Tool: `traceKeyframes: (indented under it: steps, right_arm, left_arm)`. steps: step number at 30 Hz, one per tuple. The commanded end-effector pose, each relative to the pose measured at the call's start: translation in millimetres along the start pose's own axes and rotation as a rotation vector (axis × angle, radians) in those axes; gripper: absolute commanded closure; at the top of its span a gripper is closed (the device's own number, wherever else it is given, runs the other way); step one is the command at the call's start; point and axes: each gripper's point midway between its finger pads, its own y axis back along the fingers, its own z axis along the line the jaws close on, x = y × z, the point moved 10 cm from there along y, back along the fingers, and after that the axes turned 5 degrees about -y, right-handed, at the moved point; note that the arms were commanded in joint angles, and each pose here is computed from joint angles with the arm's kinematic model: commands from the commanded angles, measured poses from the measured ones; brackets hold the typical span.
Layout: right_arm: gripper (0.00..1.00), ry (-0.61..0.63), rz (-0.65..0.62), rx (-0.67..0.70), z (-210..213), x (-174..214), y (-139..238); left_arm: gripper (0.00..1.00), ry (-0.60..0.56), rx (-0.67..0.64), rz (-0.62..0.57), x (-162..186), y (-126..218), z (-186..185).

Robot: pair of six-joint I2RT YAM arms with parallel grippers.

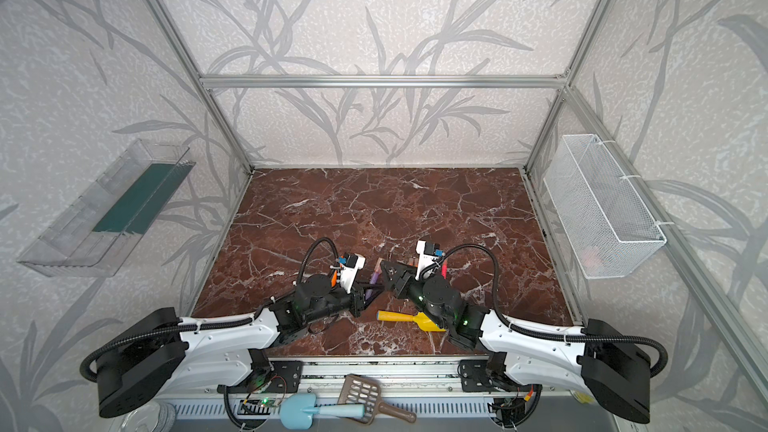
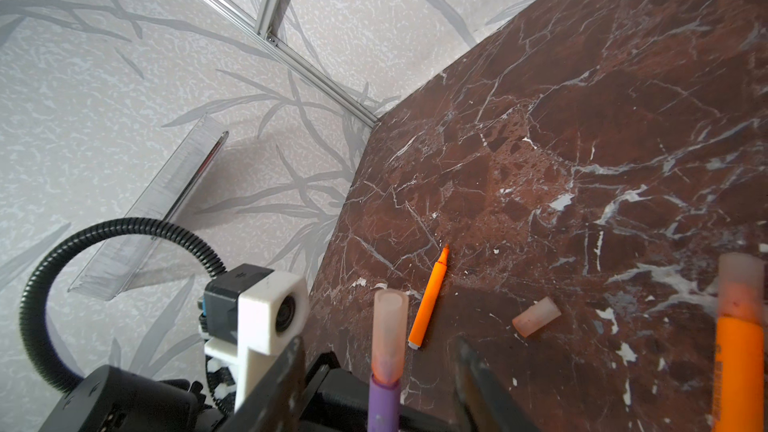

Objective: Insert the pens into the pen caps

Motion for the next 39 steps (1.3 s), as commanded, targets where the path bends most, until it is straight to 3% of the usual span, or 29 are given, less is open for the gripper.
traceKeyframes:
  steps: [1,9,17,20,29,34,39]
  right_arm:
    - [0.49,0.004,0.042,-0.022,11,-2,-8]
    - [0.57,0.003,0.067,0.004,10,-8,-27]
    - [0.84,0.014,0.091,-0.008,5,-5,-33]
    - [0.89,0.03,0.103,-0.018,1,-1,-33]
    - [1.0,0.087,0.092,-0.146,-6,5,-23]
    - [1.0,0.127,0.098,-0.257,-1,6,-16]
    - [1.0,0.14,0.141,-0.35,3,15,-16]
  left_arm:
    - [1.0,-0.032,0.039,-0.032,-12,-5,-9]
    - [1.0,-0.038,0.049,-0.008,-12,-10,-10]
    - [1.0,-0.035,0.042,0.003,-12,-13,-10]
    - [1.0,-0.032,0.039,-0.005,-11,-13,-9]
    - [1.0,0.038,0.103,-0.04,-26,-12,-10]
    - [1.0,0.1,0.152,-0.076,-43,-12,-7]
    - [1.0,0.078,0.113,-0.102,-60,-15,-6]
